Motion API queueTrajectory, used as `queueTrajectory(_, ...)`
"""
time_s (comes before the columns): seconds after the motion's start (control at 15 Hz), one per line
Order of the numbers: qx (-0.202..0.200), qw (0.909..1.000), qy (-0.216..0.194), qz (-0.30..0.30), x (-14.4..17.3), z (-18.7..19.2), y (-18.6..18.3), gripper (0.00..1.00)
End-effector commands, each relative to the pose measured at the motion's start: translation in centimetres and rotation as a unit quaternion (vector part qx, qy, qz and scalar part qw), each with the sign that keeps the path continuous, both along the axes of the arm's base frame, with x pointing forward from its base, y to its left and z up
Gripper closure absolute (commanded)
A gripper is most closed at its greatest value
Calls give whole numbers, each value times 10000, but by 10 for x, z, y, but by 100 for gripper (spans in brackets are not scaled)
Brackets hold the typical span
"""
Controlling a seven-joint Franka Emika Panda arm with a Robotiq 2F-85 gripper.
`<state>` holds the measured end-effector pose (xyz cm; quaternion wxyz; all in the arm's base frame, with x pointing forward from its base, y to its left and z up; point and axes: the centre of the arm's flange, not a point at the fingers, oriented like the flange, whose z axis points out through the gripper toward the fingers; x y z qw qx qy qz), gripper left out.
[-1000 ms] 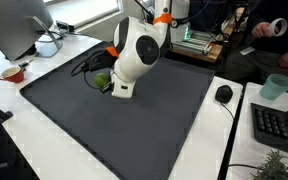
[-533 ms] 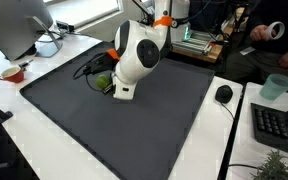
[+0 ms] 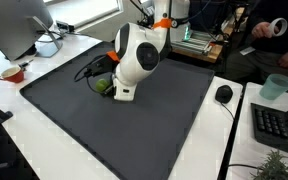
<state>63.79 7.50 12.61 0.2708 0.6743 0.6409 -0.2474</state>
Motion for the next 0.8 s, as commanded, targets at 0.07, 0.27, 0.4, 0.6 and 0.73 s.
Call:
queueTrajectory(0.07,104,9999,99,75,0,9,0,0)
queueTrajectory(0.27,282,9994,-7,177,-6,20,4,0)
queueTrajectory(0.4,457,9984,-159,282,-17,39,8,0)
queueTrajectory(0.6,955,9935,-286,544,-49,75,10,0)
queueTrajectory(0.73,1284,9850,-477,1048,-75,95,13,0)
